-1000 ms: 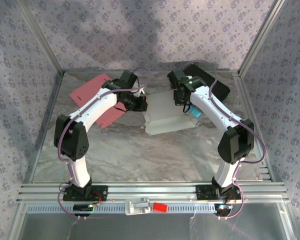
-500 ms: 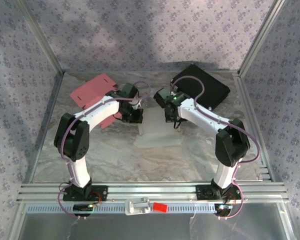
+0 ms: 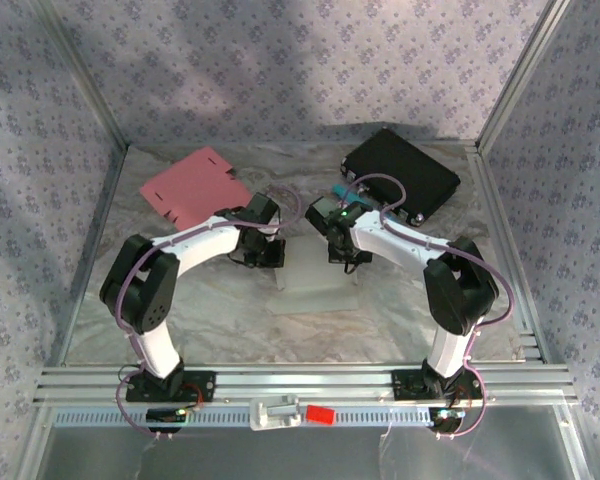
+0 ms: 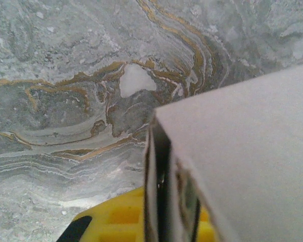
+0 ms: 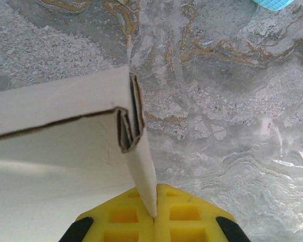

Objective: Fold the paper box

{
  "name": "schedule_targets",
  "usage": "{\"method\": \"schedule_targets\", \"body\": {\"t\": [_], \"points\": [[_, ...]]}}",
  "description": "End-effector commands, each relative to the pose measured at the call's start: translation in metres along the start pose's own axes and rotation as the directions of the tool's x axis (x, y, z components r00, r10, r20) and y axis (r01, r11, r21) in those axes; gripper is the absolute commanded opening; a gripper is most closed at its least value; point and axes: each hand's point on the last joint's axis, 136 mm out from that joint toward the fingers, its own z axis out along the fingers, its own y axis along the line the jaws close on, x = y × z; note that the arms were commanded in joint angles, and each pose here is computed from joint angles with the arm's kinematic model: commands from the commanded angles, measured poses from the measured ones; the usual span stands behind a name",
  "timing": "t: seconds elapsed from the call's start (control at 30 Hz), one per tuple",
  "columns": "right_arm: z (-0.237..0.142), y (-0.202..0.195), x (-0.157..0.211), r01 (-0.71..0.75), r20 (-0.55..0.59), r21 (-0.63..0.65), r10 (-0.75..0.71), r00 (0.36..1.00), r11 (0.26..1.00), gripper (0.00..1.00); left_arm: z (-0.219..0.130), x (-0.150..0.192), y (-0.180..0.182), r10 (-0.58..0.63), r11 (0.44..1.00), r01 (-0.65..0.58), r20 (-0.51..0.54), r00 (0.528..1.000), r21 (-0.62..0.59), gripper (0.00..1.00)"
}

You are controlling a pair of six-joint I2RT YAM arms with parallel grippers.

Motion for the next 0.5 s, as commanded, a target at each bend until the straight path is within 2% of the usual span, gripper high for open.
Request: {"method": "schedule_targets", "body": {"t": [0.0,0.1,0.2,0.33,0.47], "points": [[0.004,-0.008,0.01,-0.032,-0.02,0.037,0.032,0.999,0.999,0.0,0.006,-0.001,0.014,-0.043,0.995,0.047,0.048,0.998,-0.088,0.07],[0.003,-0.007,0.01,-0.034,-0.019,0.038,0.035,0.999,0.999,0.0,0.005,0.0,0.015,-0.034,0.989,0.044,0.068,0.997,-0.144,0.07],[0.002,-0.007,0.011,-0.031,-0.015,0.046,0.031,0.999,0.998,0.0,0.003,0.001,0.021,-0.044,0.971,0.059,0.069,0.997,-0.232,0.01],[0.002,-0.008,0.013,-0.038,-0.023,0.059,0.04,0.999,0.998,0.0,-0.004,0.009,0.034,-0.052,0.917,0.069,0.053,0.997,-0.392,0.0],[0.002,-0.007,0.014,-0.039,-0.026,0.056,0.041,0.999,0.998,0.0,-0.008,0.013,0.038,-0.053,0.885,0.078,0.067,0.996,-0.46,0.0]]}}
